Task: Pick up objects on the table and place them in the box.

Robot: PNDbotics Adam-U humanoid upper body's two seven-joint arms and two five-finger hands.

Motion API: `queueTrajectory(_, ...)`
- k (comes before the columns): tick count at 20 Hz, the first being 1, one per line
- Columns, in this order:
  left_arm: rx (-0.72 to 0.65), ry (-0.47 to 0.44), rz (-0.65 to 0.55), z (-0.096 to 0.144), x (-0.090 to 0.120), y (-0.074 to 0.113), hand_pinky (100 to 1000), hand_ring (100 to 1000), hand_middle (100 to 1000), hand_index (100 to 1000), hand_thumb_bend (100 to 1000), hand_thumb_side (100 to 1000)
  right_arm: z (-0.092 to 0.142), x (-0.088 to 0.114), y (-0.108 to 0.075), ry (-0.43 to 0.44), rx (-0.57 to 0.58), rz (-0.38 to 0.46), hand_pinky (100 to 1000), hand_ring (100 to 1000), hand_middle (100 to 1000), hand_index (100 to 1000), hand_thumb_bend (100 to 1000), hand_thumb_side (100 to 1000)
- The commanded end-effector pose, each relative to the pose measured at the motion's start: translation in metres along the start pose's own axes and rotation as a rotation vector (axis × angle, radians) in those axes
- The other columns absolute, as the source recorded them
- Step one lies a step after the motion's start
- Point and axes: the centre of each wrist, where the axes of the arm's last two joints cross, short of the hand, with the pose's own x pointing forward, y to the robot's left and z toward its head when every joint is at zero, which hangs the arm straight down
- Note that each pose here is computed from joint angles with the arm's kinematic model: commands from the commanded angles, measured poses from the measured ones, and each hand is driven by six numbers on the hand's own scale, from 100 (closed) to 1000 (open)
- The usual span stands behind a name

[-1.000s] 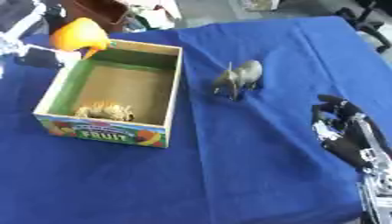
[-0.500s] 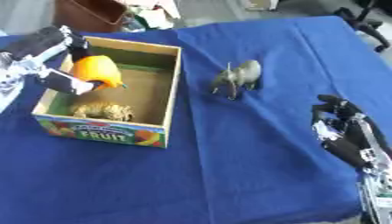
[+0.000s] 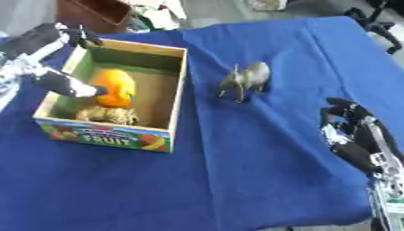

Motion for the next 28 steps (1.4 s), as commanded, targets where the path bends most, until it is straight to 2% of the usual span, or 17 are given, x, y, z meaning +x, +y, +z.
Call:
queueTrajectory(1,0.049,-0.007,0.003,0.008,0.000,0.024,742,742,786,832,1000,398,-0.004,0.008,-0.007,-0.025,-0.005,0.021,595,798,595,819,100,275)
queueTrajectory(4,0.098,-0.002,0.028,0.017,0.001,0.033,727,727,772,824,1000,412,-0.004,0.008,-0.009,-0.026,-0.009,0.026,596,798,595,818,100,268)
queueTrajectory(6,0.157,0.006,0.053,0.025,0.002,0.041,705,707,751,813,944,381,-0.008,0.011,-0.016,-0.039,-0.006,0.049,596,798,596,817,100,243)
queueTrajectory(7,0.186,0.010,0.067,0.030,0.002,0.044,690,691,735,803,910,338,-0.012,0.014,-0.020,-0.052,-0.003,0.065,597,798,598,816,100,204)
queueTrajectory(8,0.217,0.016,0.081,0.036,0.003,0.047,688,689,734,801,905,332,-0.017,0.019,-0.026,-0.073,0.003,0.092,597,797,598,816,100,198)
queueTrajectory(10,0.275,0.027,0.111,0.048,0.003,0.052,670,673,717,789,873,263,-0.030,0.030,-0.039,-0.119,0.015,0.154,599,795,602,812,100,110)
queueTrajectory(14,0.385,0.068,0.192,0.072,0.005,0.053,643,643,687,772,854,208,-0.055,0.050,-0.068,-0.197,0.030,0.297,601,792,613,809,100,100)
queueTrajectory(17,0.435,0.117,0.275,0.087,0.006,0.043,636,637,682,769,854,211,-0.073,0.060,-0.089,-0.227,0.066,0.406,608,804,640,817,100,100)
queueTrajectory(22,0.490,0.188,0.419,0.110,0.006,0.014,629,631,677,767,856,214,-0.096,0.076,-0.124,-0.253,0.150,0.578,631,822,681,832,100,100)
queueTrajectory(24,0.511,0.205,0.468,0.120,0.008,0.004,626,628,673,765,855,211,-0.101,0.080,-0.138,-0.252,0.186,0.628,643,836,697,841,100,100)
queueTrajectory(26,0.532,0.218,0.509,0.129,0.011,-0.004,622,625,669,763,854,210,-0.108,0.080,-0.144,-0.251,0.224,0.664,664,861,725,857,100,100)
queueTrajectory(28,0.552,0.226,0.535,0.133,0.014,-0.009,621,624,668,763,854,210,-0.115,0.081,-0.146,-0.254,0.266,0.699,693,884,754,872,191,100)
